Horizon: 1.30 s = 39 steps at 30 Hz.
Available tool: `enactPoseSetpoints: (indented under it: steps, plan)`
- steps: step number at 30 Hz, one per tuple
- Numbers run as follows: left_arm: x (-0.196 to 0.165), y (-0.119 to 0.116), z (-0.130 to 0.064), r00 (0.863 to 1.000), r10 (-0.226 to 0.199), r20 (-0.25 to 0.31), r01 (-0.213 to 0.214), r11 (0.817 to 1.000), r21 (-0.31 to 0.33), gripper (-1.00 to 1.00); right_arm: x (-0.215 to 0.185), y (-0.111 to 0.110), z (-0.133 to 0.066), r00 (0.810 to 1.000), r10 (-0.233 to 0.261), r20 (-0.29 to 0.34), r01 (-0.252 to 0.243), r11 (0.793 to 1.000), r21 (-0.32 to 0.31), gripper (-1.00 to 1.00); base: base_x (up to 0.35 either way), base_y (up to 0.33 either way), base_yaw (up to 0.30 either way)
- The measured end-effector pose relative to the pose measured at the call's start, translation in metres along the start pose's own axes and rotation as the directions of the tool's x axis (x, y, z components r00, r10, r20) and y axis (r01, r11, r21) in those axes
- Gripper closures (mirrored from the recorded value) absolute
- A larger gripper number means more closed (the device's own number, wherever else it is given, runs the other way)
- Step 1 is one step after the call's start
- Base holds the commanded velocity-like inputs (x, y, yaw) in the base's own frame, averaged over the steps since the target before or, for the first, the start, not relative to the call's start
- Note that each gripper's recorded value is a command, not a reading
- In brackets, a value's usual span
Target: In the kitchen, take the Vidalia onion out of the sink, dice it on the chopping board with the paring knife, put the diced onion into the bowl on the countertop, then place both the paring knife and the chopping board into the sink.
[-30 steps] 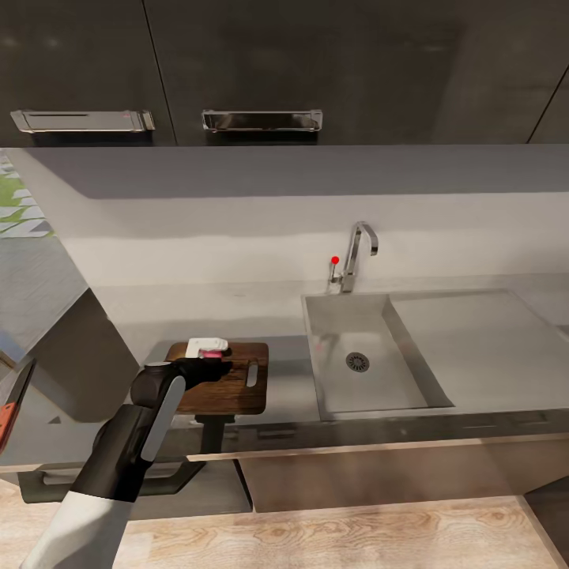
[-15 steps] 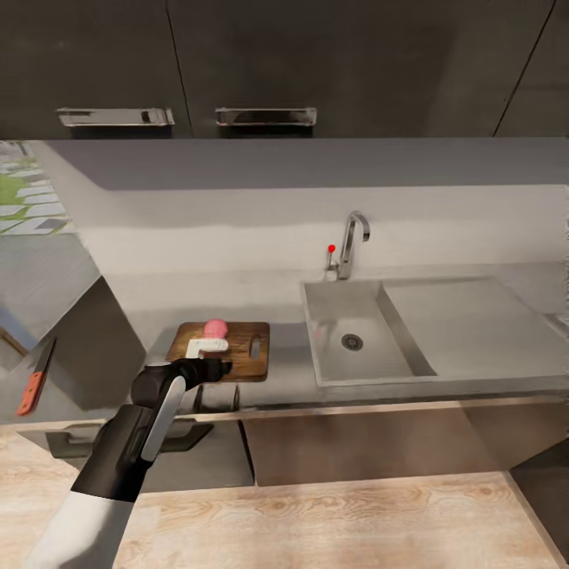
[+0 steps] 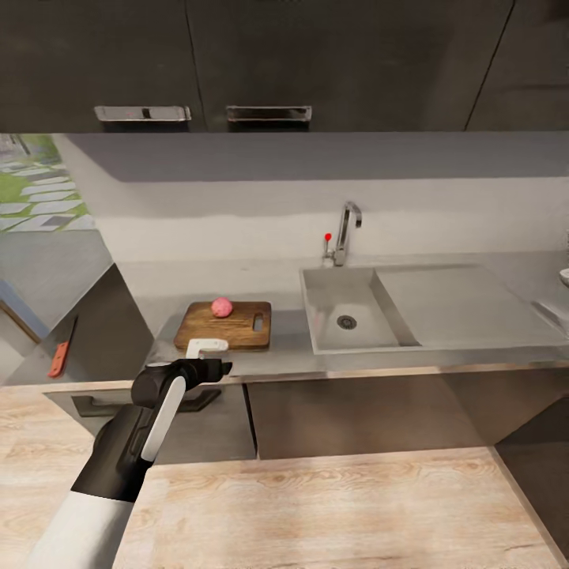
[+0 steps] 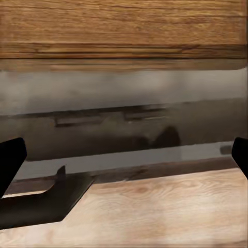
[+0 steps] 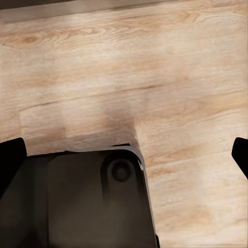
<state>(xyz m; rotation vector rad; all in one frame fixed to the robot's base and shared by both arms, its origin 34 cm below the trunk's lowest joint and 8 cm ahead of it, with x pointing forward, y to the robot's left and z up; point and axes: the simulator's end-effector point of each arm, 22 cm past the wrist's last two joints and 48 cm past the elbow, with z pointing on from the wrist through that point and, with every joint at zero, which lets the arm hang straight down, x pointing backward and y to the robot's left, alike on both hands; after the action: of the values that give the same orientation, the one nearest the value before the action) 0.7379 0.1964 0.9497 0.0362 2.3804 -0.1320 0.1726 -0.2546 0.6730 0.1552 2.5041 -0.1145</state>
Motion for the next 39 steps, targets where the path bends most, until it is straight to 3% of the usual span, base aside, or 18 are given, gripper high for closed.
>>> enactPoseSetpoints:
  steps: [17,39]
  plan:
    - [0.0023,0.0002,0.0009,1.0,0.0,-0.006,0.0,1.0,0.0,-1.0,0.0004,-0.0002,-0.0005,1.0,0.0,0.0,0.0,1.0,0.0,-1.0,0.065,0.0,0.0]
    - [0.0016,0.0001,0.0002,1.0,0.0,-0.004,0.0,1.0,0.0,-1.0,0.0004,0.0004,-0.0006,1.0,-0.001,0.0,0.001,1.0,-0.002,-1.0,0.301,0.0,0.0]
